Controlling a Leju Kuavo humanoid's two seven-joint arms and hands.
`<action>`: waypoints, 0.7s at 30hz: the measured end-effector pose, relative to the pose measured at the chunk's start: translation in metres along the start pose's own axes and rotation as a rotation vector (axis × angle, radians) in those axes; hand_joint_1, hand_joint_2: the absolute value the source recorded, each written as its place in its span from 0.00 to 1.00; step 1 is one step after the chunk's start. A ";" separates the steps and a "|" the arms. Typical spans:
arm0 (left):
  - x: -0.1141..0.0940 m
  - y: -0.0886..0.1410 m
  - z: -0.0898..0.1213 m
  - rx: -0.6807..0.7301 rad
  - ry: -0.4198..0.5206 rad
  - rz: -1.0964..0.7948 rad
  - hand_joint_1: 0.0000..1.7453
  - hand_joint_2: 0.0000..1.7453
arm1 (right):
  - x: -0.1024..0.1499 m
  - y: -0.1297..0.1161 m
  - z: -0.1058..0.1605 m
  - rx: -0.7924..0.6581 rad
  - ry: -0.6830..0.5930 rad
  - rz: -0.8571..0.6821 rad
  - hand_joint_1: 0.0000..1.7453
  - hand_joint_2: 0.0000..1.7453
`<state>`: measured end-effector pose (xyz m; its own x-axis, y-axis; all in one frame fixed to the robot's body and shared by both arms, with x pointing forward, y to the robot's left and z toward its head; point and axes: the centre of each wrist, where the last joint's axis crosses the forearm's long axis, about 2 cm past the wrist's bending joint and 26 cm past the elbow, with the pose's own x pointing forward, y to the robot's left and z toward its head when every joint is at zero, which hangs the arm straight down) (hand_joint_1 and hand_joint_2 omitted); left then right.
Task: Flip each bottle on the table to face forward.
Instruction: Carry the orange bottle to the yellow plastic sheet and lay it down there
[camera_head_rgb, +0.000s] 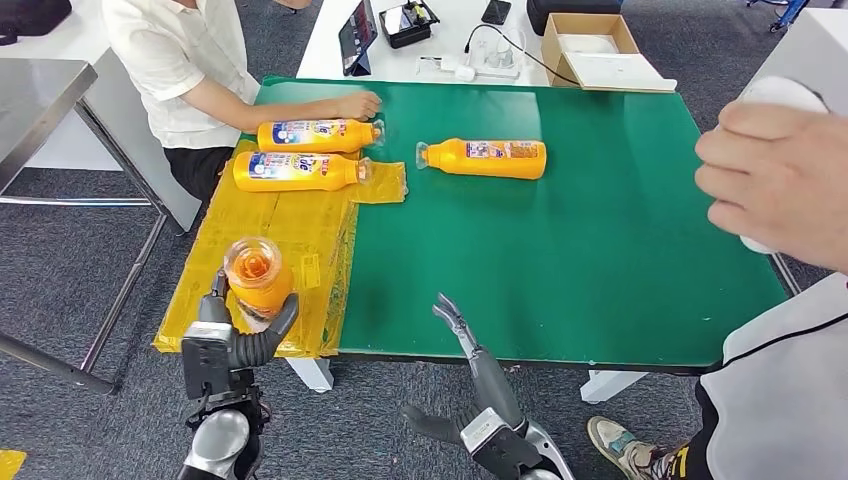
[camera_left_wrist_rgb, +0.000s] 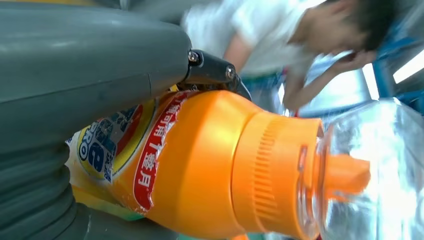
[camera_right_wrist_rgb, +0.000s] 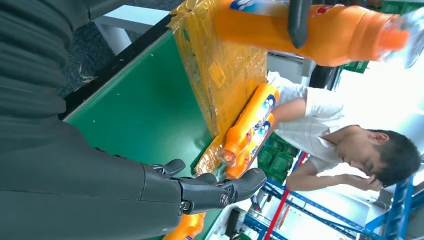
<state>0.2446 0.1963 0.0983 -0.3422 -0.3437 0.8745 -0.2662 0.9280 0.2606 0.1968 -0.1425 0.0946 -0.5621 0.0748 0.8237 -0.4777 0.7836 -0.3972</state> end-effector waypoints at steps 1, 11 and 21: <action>-0.001 -0.001 -0.001 0.009 -0.019 -0.055 1.00 1.00 | 0.000 0.000 0.000 0.001 -0.003 0.000 0.00 1.00; -0.014 -0.010 -0.020 -0.082 -0.136 -0.483 1.00 1.00 | 0.003 0.000 -0.012 0.016 -0.042 -0.023 0.00 1.00; -0.016 -0.036 -0.047 -0.313 -0.113 -0.601 1.00 1.00 | 0.004 -0.002 -0.021 0.028 -0.068 -0.063 0.00 1.00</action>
<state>0.3020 0.1755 0.0940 -0.3125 -0.8091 0.4977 -0.1721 0.5635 0.8080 0.2099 -0.1312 0.1071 -0.5744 -0.0173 0.8184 -0.5321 0.7677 -0.3572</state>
